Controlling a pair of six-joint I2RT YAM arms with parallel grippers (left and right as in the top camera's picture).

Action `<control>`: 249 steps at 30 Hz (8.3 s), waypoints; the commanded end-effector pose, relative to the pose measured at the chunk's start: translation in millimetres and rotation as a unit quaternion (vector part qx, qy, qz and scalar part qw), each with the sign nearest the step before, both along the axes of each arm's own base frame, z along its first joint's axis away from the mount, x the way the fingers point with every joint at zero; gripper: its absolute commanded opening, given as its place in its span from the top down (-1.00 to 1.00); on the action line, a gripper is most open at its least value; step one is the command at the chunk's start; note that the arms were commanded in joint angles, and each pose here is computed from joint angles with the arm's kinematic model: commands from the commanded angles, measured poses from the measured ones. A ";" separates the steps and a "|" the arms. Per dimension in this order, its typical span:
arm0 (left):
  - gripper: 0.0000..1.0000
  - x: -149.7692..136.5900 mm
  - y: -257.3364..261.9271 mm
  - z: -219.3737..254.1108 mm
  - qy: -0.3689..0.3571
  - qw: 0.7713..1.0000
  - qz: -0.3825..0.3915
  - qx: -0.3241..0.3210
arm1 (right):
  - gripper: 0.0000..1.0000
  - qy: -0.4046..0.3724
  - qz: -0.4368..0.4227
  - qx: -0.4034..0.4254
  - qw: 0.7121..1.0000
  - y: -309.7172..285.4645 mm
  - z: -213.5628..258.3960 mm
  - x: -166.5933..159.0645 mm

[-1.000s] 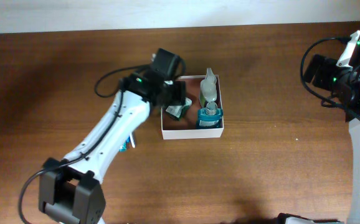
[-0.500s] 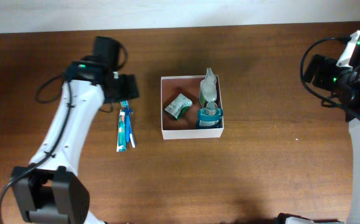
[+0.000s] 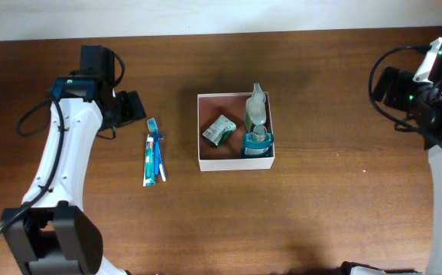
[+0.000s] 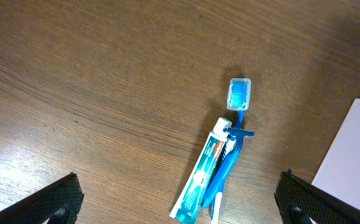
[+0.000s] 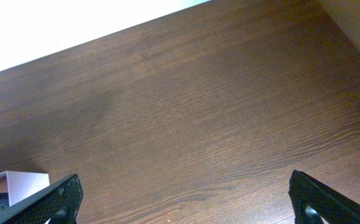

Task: Pack container
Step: 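Release the soap box and retract the left gripper left, then lower the left gripper onto the toothpaste tube and grasp it, then carry the toothpaste tube right and lower it into the pink box, then open the left gripper and retract it left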

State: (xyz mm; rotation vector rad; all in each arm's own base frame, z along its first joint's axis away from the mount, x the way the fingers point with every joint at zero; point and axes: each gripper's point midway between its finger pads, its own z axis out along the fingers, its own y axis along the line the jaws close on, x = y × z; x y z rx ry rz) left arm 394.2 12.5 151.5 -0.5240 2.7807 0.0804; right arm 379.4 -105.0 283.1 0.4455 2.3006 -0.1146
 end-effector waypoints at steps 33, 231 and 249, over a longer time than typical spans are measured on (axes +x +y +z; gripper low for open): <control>-0.27 -43.1 -20.8 -102.8 0.050 0.995 -0.065 -0.047 | -0.97 -0.002 -0.002 0.004 1.000 -0.6 -0.2 1.4; -0.57 -13.7 -121.4 10.0 -0.090 0.983 -0.158 -0.022 | -0.97 -0.001 -0.002 0.004 1.000 -0.6 -0.4 1.4; -0.55 -23.0 -83.2 -3.8 -0.038 0.981 -0.183 0.058 | -0.97 -0.001 -0.002 0.004 1.000 -0.6 -0.4 1.4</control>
